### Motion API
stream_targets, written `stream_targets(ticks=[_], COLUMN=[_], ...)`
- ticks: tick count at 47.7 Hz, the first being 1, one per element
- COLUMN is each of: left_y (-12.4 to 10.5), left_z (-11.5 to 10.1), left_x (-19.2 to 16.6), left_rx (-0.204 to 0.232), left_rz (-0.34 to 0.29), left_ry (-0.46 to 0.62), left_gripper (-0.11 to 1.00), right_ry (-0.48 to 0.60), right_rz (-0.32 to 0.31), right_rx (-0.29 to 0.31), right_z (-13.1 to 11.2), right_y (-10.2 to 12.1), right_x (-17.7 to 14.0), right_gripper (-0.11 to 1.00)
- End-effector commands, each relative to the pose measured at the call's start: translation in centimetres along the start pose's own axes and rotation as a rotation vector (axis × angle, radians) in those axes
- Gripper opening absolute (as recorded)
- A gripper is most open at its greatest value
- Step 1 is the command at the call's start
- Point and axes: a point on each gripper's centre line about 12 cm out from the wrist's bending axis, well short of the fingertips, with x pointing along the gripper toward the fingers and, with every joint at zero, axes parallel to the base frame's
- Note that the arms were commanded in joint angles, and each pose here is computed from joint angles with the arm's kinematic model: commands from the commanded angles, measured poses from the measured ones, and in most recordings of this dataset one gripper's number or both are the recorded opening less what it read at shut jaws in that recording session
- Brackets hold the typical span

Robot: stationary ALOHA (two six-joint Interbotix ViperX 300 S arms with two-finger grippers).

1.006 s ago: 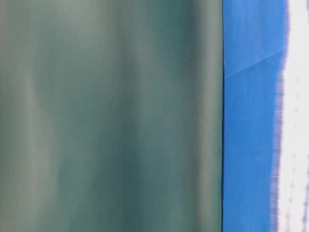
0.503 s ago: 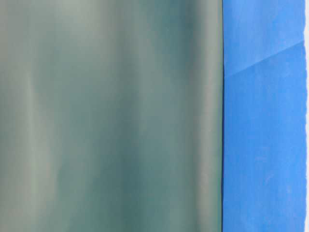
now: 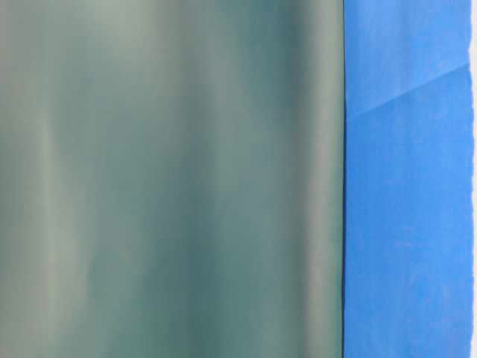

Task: Fold the blue towel.

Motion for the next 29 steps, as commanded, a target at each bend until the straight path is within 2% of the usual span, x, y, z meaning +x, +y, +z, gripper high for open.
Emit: stream_targets(ticks=[1,7,16,29], left_y=[0.7,2.7,4.1,5.8], left_z=[1.5,1.6,1.4,-1.5], left_x=[0.2,0.6,1.0,2.4], left_rx=[-0.006,-0.009,0.007,-0.010], left_rz=[0.024,0.092,0.137,0.180], left_ry=[-0.033,0.002,0.043,0.149], left_gripper=[0.72,0.72,0.71,0.71], right_ry=[-0.045,-0.054,-0.043,0.036], right_rz=[-0.022,-0.071,-0.127,-0.191], right_rx=[0.005,0.000,0.014,0.020], right_z=[1.2,1.6,1.6,-0.3], right_y=[-0.7,-2.1,-3.7,-5.1], right_x=[-0.3,-0.3,0.1,2.4], right_gripper=[0.89,0.89,0.89,0.88])
